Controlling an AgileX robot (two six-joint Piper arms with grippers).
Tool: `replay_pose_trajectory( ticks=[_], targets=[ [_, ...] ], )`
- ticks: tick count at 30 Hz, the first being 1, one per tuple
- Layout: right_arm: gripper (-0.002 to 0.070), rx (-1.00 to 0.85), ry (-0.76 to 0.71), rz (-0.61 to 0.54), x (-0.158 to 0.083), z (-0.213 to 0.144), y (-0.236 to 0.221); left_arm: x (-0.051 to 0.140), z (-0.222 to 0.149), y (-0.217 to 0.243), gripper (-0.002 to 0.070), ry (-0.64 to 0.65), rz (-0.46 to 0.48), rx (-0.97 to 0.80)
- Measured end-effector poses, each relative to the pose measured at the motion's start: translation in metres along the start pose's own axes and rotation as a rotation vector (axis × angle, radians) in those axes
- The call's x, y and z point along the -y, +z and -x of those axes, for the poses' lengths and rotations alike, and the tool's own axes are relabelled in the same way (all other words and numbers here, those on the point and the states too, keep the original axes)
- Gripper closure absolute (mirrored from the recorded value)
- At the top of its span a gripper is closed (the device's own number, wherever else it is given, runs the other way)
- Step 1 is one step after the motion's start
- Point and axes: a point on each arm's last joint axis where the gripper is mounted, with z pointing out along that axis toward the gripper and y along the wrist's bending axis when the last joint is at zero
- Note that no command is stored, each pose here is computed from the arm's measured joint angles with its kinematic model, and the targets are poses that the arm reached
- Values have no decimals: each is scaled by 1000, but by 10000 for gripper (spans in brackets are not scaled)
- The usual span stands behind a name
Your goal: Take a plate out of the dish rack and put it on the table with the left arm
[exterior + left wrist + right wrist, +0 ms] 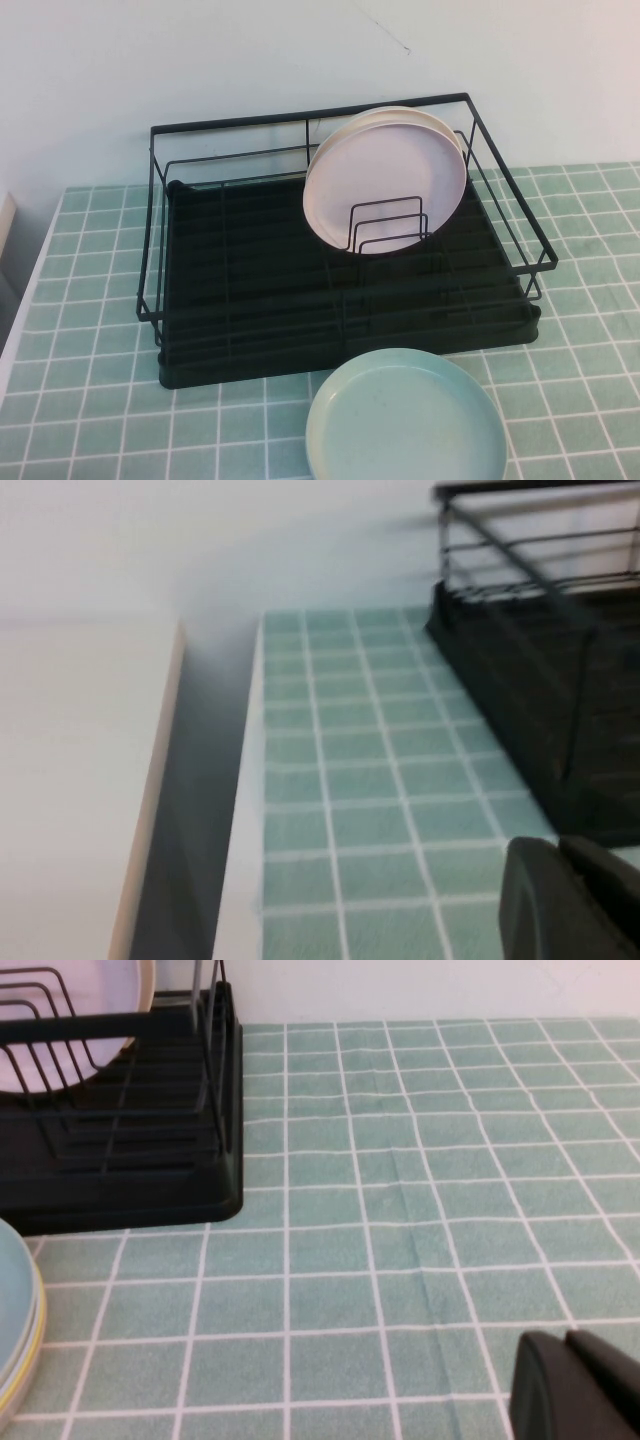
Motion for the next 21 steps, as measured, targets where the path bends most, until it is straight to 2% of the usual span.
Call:
replay_pose_trajectory(
  ticks=[3,7,21],
  targets=[
    [678,0,0,0,0,0,0,-4,-19,4,677,-47,50,-39],
    [678,0,0,0,0,0,0,-5,-21,4,677,-66,72,-58],
    [678,0,0,0,0,0,0,-3,-22,3,677,-131,54,-69]
  ],
)
